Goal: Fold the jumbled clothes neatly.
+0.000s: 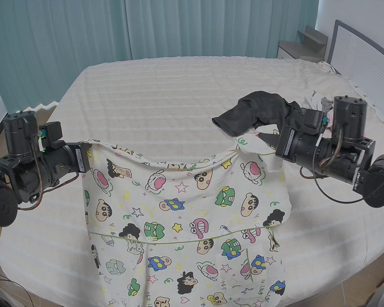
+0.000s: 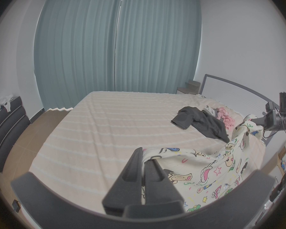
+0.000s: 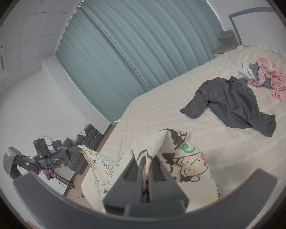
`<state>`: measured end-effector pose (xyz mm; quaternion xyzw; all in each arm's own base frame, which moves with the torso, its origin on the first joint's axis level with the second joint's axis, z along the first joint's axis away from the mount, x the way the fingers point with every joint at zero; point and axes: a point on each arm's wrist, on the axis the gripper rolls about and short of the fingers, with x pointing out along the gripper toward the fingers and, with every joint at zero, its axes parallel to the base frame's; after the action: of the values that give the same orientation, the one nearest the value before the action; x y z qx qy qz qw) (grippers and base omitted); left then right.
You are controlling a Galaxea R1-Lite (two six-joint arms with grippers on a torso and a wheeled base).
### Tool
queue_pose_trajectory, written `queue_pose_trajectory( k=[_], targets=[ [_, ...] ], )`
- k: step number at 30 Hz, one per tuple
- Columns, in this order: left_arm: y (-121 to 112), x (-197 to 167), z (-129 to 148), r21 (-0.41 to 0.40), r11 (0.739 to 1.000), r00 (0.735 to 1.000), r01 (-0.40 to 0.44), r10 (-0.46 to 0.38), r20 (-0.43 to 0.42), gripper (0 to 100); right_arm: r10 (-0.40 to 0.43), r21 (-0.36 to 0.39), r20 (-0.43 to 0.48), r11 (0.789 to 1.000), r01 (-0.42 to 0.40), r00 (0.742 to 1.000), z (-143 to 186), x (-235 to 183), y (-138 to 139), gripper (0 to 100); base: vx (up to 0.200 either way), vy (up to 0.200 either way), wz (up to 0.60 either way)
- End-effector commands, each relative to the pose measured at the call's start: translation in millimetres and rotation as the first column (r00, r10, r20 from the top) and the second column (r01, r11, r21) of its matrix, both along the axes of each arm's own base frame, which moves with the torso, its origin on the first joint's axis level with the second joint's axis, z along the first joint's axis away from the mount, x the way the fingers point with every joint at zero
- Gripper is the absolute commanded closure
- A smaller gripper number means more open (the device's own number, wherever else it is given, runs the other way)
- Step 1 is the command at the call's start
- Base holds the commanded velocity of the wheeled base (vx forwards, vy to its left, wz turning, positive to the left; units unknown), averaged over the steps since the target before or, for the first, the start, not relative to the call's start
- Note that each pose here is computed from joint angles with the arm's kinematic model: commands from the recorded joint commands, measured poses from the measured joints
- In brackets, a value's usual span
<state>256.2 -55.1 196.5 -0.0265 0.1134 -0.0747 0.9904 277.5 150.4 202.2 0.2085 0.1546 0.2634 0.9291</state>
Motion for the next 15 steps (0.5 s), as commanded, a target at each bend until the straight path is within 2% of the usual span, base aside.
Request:
queue_pose_trajectory(
  k=[1,4,8,11,13,15],
  targets=[
    [-2,46,-40,0.01,0.999,0.996,-0.032,0.032,-0.083,100,-0.028,-0.048,-0.096,0.999,0.024,0.995,-45,41,12,100,0.0,0.0,0.0],
    [-3,55,-50,0.013,0.999,0.996,-0.045,0.046,-0.082,100,-0.049,-0.048,-0.09,0.998,0.045,0.995,-49,50,11,100,0.0,0.0,0.0],
    [-9,93,-84,0.041,0.992,0.988,-0.122,0.125,-0.092,100,-0.081,-0.054,-0.088,0.996,0.077,0.993,-69,67,17,100,0.0,0.0,0.0],
    [-11,117,-103,0.05,0.982,0.981,-0.183,0.186,-0.064,100,-0.086,-0.06,-0.103,0.995,0.08,0.991,-79,75,20,100,0.0,0.0,0.0],
    [-12,128,-113,0.049,0.98,0.979,-0.193,0.196,-0.053,100,-0.096,-0.046,-0.117,0.995,0.091,0.988,-84,81,22,100,0.0,0.0,0.0],
    [-12,139,-128,0.054,0.978,0.978,-0.202,0.205,-0.049,100,-0.123,0.0,-0.118,0.992,0.123,0.985,-86,91,25,100,0.0,0.0,0.0]
  ],
)
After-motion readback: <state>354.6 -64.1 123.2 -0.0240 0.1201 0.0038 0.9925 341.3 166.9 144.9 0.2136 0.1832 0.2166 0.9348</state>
